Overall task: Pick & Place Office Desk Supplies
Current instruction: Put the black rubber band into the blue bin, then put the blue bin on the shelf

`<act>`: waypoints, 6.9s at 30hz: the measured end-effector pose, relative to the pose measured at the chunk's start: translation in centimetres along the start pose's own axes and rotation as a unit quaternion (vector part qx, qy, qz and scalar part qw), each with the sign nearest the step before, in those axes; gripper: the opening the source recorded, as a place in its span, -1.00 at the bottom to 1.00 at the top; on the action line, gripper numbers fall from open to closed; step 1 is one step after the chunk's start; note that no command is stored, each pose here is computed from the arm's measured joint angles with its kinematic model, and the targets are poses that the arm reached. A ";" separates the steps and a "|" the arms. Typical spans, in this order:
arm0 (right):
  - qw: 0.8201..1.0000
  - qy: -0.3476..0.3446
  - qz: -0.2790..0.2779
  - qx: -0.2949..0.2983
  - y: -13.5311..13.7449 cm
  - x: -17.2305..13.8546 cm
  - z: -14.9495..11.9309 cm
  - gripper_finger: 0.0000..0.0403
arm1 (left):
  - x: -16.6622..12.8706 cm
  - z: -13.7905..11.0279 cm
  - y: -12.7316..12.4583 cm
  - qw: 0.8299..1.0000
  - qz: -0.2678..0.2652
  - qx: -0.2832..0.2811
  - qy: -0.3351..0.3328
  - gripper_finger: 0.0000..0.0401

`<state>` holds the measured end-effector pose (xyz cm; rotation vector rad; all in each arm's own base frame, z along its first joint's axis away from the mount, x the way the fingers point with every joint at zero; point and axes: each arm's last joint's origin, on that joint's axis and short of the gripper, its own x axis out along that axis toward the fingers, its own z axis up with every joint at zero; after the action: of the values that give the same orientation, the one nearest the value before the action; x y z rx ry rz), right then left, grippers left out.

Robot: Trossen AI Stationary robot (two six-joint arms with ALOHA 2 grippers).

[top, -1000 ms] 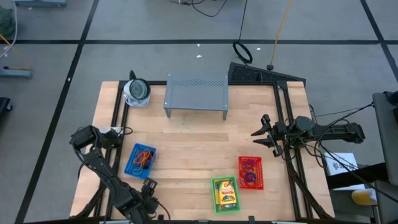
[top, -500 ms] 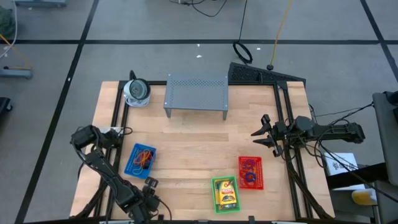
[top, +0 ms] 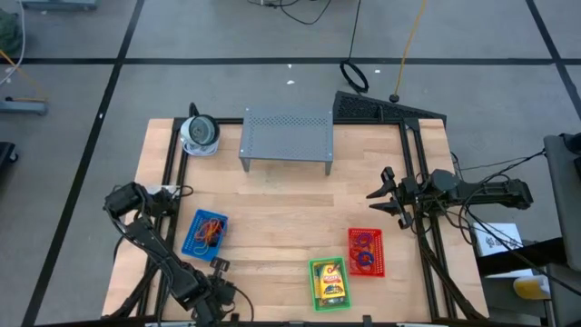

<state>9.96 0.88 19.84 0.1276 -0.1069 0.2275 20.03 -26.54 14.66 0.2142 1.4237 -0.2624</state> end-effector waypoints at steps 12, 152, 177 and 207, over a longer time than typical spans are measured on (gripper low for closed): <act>1.000 0.000 0.000 0.000 0.0 0.0 0.0 -0.42 | -4.9 3.0 -0.7 0.995 0.017 -0.060 -0.073 -0.97; 1.000 0.000 0.000 0.000 0.0 0.0 0.0 -0.42 | -11.0 -4.7 15.5 0.881 0.110 -0.335 -0.314 0.01; 1.000 0.000 0.000 0.000 0.0 0.0 0.0 -0.42 | -3.8 0.2 17.0 0.883 0.007 -0.425 -0.200 -0.14; 1.000 0.000 0.000 0.000 0.0 0.0 0.0 -0.42 | -4.9 -3.2 17.1 0.844 0.044 -0.525 -0.096 -0.14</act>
<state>9.96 0.88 19.82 0.1276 -0.1064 0.2275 21.67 -9.01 18.94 -0.6361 1.1733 0.5771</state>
